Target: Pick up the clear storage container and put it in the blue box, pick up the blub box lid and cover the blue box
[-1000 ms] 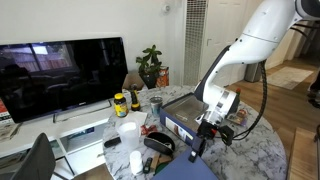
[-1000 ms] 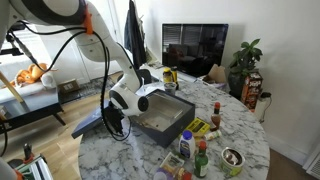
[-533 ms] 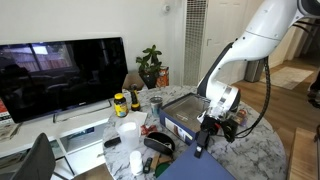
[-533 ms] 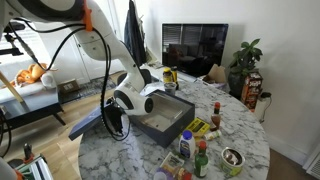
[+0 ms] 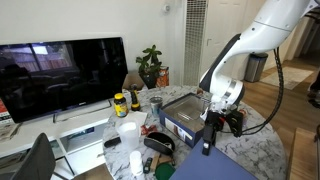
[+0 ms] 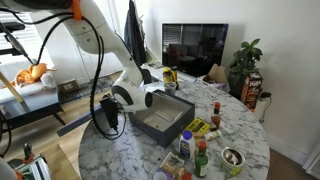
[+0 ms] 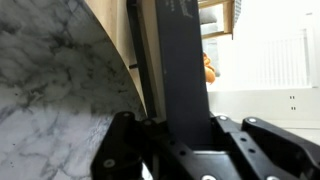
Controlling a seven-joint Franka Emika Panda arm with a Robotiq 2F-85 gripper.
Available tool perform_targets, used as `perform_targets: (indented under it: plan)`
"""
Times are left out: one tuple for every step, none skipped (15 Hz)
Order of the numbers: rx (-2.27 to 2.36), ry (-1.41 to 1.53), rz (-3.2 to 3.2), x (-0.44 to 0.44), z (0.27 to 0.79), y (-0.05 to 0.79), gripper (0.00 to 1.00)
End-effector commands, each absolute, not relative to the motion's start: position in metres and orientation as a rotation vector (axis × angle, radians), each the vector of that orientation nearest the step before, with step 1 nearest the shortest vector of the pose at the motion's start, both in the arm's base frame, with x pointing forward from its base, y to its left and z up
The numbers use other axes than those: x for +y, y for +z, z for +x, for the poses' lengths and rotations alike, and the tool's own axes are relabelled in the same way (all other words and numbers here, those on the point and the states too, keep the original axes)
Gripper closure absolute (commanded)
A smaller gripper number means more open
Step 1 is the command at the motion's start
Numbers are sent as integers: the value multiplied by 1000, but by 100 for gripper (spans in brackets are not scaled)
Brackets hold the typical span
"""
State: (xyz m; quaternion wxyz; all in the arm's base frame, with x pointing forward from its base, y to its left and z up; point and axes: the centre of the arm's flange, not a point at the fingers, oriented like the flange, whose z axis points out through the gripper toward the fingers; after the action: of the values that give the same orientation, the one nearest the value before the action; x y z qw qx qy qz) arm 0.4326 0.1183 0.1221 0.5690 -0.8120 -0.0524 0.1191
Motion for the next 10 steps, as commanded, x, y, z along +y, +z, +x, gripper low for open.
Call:
perform_targets:
  plan:
    - [-100,361,-1938,121,412,158,100]
    - [-105,367,-1949,122,407,169,100]
    - [-113,366,-1954,122,404,179,100]
    - [-122,353,-1963,119,402,194,100]
    - [-129,334,-1973,116,401,207,100]
    - [-144,315,-1987,111,399,225,100]
    - [-164,299,-1990,107,399,242,100]
    - [-187,284,-1992,101,400,259,100]
    - [-216,262,-1984,97,403,275,100]
    - [-239,241,-1979,94,406,291,100]
